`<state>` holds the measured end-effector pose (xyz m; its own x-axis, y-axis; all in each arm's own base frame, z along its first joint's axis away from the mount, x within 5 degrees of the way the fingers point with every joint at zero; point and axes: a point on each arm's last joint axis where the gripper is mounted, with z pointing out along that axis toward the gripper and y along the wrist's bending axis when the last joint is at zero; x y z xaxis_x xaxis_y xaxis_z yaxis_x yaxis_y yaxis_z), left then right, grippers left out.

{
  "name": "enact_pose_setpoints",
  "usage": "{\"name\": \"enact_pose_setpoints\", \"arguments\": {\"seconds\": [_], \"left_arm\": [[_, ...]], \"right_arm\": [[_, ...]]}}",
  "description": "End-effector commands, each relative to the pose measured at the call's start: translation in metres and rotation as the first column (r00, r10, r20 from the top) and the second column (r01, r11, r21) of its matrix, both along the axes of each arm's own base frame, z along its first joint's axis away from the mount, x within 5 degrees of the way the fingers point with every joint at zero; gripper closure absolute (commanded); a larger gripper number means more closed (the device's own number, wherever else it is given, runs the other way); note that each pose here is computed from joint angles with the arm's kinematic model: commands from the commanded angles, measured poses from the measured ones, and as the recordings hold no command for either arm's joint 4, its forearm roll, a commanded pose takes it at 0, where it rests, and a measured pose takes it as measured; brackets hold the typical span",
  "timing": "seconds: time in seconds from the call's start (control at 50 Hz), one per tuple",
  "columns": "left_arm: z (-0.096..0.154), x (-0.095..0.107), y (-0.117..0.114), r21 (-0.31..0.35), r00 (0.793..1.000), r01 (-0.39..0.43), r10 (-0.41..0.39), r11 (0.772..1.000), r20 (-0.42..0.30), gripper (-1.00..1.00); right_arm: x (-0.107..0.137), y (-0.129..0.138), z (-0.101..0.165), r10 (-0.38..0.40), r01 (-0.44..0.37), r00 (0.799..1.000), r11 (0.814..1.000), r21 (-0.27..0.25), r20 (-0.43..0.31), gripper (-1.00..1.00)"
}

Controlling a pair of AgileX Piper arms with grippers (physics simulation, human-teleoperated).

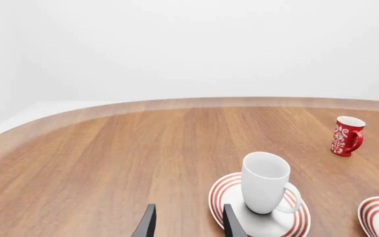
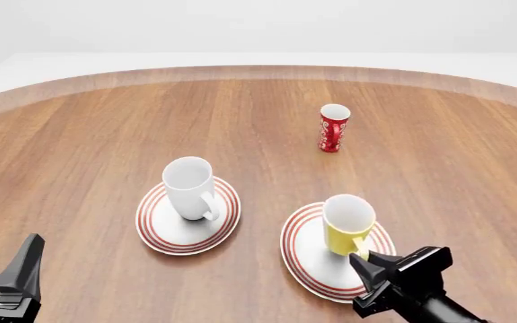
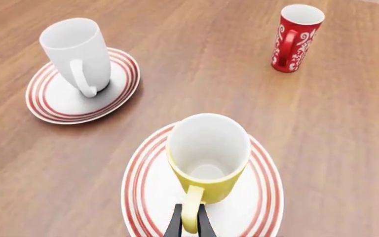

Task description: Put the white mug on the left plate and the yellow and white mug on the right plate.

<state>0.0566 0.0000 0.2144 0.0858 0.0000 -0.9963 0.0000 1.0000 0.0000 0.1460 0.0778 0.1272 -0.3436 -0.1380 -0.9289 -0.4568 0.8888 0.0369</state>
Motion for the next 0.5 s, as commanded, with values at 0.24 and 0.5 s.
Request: {"name": "enact_pose_setpoints", "arguments": {"seconds": [0.24,0.5], "left_arm": [[0.0,0.0,0.0,0.0,1.0,0.0,0.0,1.0,0.0,-1.0],[0.0,0.0,0.0,0.0,1.0,0.0,0.0,1.0,0.0,-1.0]], "right_arm": [[0.0001,0.0001,-0.002,-0.001,0.001,1.0,1.0,-0.001,-0.012,1.0],[0.0006,0.0009,-0.0046,-0.001,0.001,1.0,1.0,0.0,-0.019,1.0]]}}
